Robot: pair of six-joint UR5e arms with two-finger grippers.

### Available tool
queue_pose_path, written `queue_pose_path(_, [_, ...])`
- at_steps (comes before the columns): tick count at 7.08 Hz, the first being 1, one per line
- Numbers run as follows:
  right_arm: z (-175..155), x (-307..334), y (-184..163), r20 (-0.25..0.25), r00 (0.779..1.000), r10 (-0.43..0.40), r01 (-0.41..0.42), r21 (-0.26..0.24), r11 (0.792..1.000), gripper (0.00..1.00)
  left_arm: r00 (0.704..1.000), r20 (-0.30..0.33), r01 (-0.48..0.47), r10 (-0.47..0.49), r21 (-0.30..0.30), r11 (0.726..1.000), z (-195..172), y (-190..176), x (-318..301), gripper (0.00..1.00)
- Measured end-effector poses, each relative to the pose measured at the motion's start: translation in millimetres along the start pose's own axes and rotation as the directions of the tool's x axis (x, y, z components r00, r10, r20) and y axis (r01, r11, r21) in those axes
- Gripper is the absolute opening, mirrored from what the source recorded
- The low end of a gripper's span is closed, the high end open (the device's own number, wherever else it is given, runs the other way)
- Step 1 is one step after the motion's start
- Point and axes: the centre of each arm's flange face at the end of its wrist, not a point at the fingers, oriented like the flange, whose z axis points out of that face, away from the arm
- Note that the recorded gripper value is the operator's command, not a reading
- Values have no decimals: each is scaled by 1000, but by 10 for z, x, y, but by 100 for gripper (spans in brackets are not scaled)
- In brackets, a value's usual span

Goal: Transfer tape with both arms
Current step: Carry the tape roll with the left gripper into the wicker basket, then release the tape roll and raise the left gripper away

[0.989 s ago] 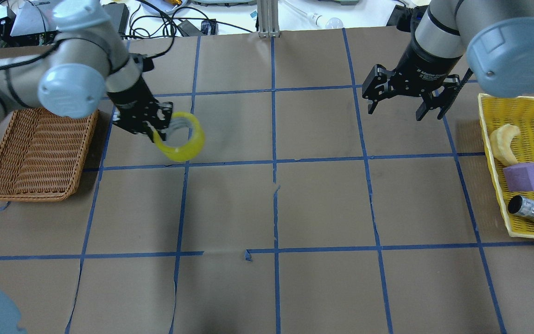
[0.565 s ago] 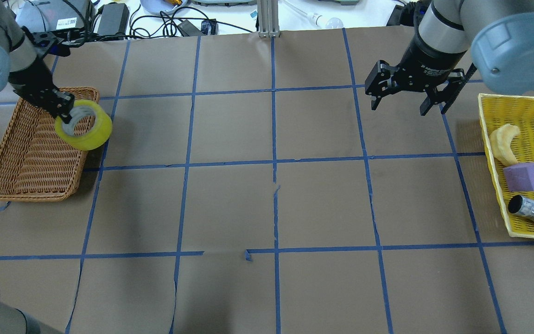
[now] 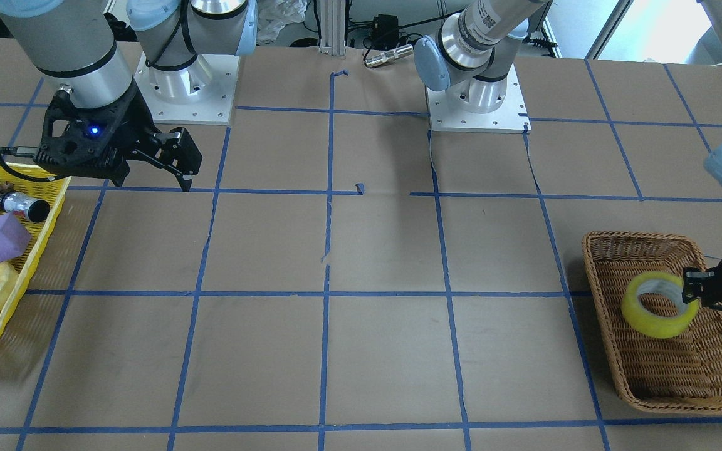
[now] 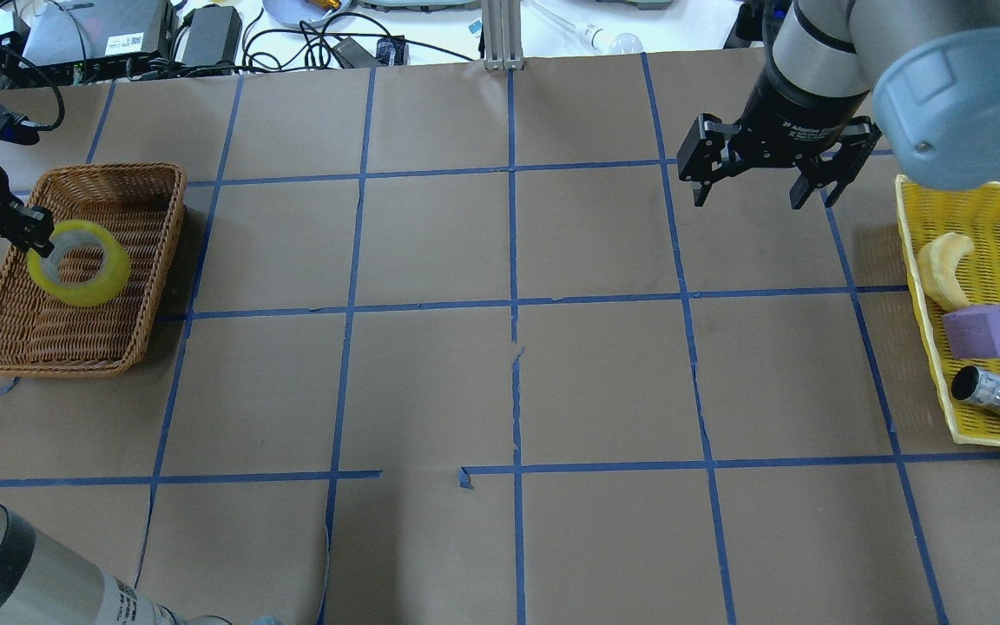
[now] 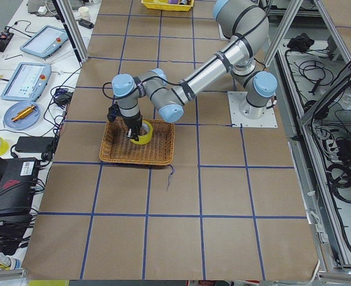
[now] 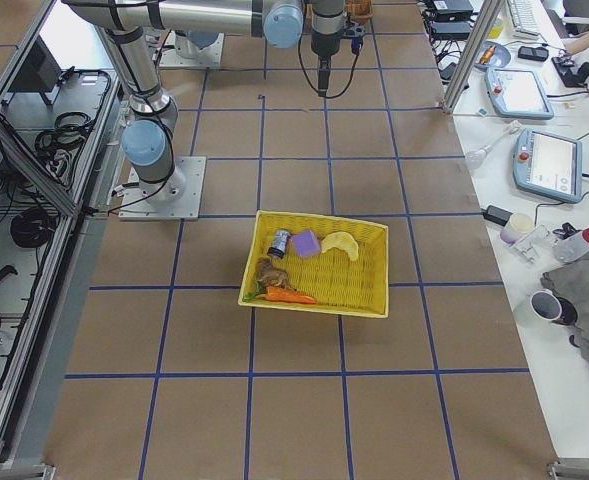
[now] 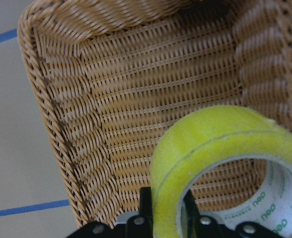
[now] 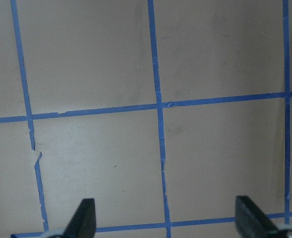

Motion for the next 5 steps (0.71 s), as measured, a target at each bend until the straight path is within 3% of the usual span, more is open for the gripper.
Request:
queue_pose_path(1, [-4, -9, 5, -4, 1000, -4, 4, 1, 1000, 100, 1000, 14, -19, 18, 25, 1000, -242, -68, 151, 90])
queue_pose_path(3, [4, -12, 9, -7, 1000, -5, 5, 3, 1000, 100, 999, 20, -52, 50, 90, 995, -1299, -285, 937, 92])
queue_pose_path(4, [8, -13, 10, -7, 1000, -5, 5, 4, 1000, 100, 1000, 4, -10, 10, 107, 994, -1841, -307, 1514, 100])
queue_pose_path(5, [8, -12, 11, -8, 1000, -2, 2, 4, 1000, 100, 997, -15, 83, -82, 121, 989, -2280, -246, 2201, 100])
